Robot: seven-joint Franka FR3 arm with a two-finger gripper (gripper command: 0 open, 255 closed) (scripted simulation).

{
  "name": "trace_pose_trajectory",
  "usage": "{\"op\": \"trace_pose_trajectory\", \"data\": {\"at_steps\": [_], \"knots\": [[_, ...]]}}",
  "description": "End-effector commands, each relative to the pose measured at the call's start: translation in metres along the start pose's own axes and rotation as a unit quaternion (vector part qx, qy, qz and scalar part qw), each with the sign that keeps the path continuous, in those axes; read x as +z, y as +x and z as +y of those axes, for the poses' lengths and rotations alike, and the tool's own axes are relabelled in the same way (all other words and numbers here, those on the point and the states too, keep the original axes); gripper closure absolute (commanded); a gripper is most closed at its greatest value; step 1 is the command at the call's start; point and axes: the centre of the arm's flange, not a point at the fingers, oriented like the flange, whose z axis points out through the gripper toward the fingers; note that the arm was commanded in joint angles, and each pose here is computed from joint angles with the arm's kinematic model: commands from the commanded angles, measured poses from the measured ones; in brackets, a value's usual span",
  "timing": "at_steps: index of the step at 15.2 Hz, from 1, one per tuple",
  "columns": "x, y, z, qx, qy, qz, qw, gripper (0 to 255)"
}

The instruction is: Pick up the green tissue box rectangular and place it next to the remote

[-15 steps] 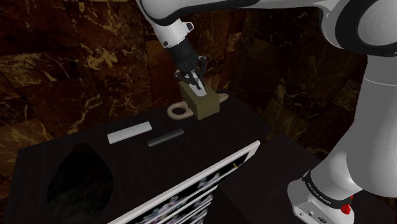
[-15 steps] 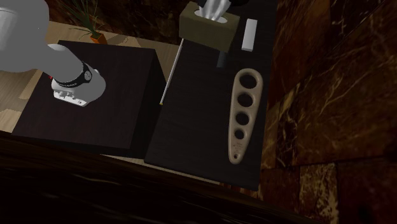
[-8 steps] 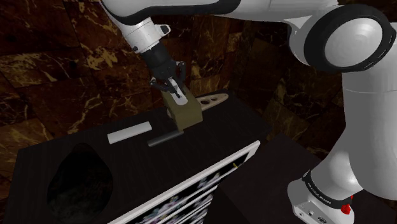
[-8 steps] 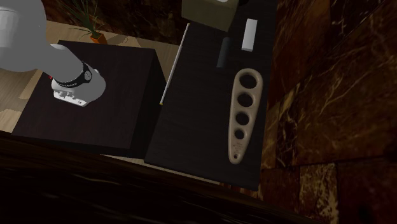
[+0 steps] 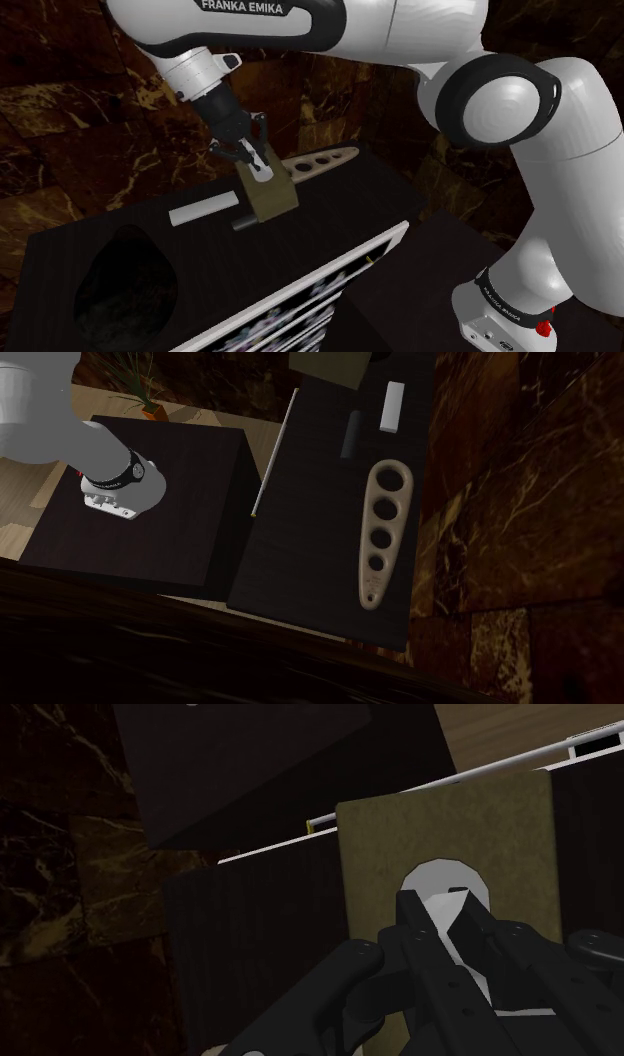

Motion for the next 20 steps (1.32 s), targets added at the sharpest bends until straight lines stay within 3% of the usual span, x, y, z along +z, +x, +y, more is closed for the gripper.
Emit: {"op": "trace_pose_trajectory", "data": {"at_steps": [1, 20], "knots": [[0.009, 0.003, -0.006, 0.000, 0.000, 0.000, 1.0000, 255], [0.093, 0.031, -0.054, 0.000, 0.000, 0.000, 1.0000, 255]]}}
